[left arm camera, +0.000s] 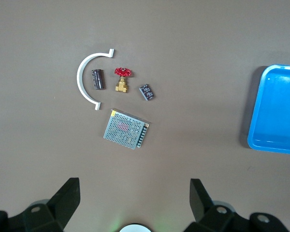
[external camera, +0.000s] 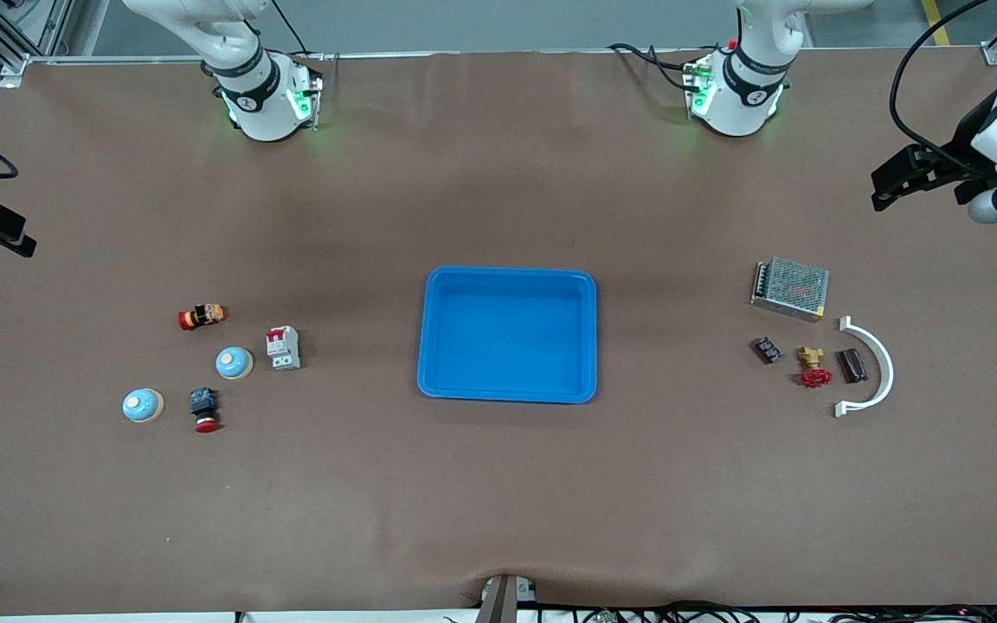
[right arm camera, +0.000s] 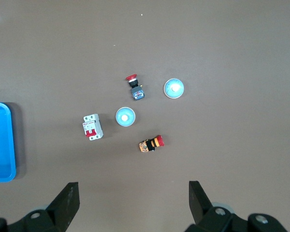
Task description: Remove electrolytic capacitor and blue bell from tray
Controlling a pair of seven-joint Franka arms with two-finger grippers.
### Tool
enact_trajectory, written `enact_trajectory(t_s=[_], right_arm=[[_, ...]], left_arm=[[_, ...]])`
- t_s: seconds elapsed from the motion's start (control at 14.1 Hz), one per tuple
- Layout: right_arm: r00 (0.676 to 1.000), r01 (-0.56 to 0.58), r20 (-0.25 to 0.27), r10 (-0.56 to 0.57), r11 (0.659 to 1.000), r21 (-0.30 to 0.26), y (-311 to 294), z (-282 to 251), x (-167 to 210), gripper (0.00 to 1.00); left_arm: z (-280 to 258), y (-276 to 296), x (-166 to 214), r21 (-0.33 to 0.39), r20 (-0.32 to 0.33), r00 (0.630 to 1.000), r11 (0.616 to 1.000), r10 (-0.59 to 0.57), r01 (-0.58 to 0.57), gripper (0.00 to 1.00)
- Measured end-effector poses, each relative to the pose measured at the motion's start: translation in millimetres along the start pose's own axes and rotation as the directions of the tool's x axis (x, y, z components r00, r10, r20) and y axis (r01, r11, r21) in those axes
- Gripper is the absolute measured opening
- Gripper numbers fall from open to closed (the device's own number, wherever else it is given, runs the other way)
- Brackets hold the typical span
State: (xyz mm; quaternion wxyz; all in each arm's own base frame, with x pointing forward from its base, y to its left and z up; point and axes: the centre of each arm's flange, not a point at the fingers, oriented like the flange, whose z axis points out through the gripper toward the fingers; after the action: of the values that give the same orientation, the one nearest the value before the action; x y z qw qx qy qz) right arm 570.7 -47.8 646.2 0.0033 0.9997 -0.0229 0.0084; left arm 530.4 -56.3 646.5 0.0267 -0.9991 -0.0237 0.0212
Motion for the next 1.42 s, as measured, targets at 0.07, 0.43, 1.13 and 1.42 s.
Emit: enact_trajectory(t_s=[0.07, 0.43, 1.13, 1.42], right_arm=[[1.0, 0.008, 0.0, -0.008, 1.0, 0.0, -2.8, 0.2, 0.2, 1.0], [1.0, 0.03, 0.002, -0.03, 1.0, 0.0, -14.8, 1.0, 0.8, 1.0], [1.0, 0.024, 0.004, -0.024, 1.0, 0.0, -11.6, 1.3, 0.6, 1.0], [1.0, 0.024, 0.002, -0.024, 1.0, 0.0, -11.6, 1.1, 0.8, 1.0]], left_arm=[[-0.1, 0.0, -0.1, 0.0, 0.0, 1.0, 1.0, 0.0, 0.0, 1.0], [-0.2, -0.9, 0.0, 0.0, 0.0, 1.0, 1.0, -0.002, 0.002, 1.0], [-1.7, -2.3, -0.9, 0.0, -0.003, 1.0, 1.0, -0.004, 0.004, 1.0], [-1.7, -2.3, -0.9, 0.0, -0.003, 1.0, 1.0, -0.004, 0.004, 1.0]])
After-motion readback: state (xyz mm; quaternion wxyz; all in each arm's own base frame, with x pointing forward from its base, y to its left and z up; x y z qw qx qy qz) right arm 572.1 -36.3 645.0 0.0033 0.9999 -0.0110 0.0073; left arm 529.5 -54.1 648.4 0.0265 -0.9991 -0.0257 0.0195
